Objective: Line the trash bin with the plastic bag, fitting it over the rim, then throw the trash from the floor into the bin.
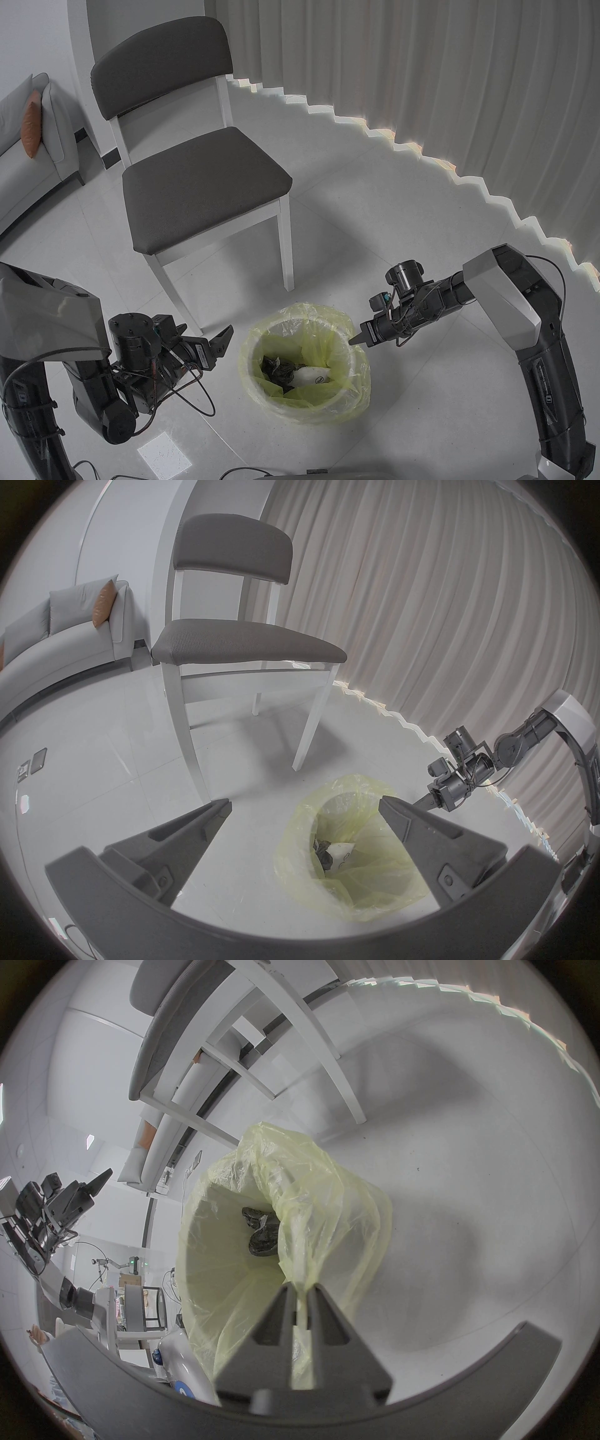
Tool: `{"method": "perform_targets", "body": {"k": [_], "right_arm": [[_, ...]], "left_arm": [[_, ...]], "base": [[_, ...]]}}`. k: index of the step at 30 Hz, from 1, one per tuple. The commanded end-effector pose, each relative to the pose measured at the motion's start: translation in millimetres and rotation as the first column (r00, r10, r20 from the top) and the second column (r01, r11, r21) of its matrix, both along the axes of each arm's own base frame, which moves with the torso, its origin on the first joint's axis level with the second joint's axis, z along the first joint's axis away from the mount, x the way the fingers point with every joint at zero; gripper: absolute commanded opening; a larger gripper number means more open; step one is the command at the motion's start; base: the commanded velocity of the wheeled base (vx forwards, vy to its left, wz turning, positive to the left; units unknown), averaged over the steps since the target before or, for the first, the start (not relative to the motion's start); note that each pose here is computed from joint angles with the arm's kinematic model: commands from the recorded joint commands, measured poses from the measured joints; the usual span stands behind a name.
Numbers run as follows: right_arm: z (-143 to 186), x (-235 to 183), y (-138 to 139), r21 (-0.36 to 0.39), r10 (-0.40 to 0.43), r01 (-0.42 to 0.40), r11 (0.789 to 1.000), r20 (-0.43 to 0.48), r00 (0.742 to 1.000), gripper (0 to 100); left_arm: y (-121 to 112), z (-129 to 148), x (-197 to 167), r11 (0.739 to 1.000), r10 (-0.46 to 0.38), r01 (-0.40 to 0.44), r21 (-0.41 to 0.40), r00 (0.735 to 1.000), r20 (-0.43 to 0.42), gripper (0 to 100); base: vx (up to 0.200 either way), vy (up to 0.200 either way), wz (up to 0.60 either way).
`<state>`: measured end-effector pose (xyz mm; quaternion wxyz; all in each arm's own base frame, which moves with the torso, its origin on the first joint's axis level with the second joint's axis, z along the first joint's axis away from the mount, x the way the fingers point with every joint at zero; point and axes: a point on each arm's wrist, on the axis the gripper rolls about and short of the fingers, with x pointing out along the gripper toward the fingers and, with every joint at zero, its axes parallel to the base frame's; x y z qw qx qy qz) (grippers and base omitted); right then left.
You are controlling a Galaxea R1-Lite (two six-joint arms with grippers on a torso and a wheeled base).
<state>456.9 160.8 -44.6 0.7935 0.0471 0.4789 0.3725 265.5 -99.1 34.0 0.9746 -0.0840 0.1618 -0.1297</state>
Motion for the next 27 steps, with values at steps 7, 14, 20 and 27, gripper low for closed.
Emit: {"method": "perform_targets", "body": {"k": [7,14,20,27], "right_arm": [[3,3,-4,0.004,-0.013,0.013,1.0,0.008,1.0,0],[4,26,-8,0.027,-0.044,0.042,0.999,0.061,0.997,0],[-31,19,-16,-0.048,-0.047,0.041,0.998,-0.149,0.988,0],[-59,4,-18,-0.101,-0.048,0.019,0.995,-0.29,0.956,0]], "left_arm": [[0,2,1,1.0,0.003,-0.003,-0.006,1.0,0.018,100],[-2,2,1,1.0,0.005,-0.005,-0.005,1.0,0.022,100],[-2,1,-1,1.0,0.002,-0.002,-0.002,1.0,0.015,100],[-2,-2,-1,1.0,0.004,-0.004,0.001,1.0,0.003,100]], "base": [[0.0,0.0,0.0],[0.0,0.0,0.0],[0.0,0.0,0.0],[0.0,0.0,0.0]]}}
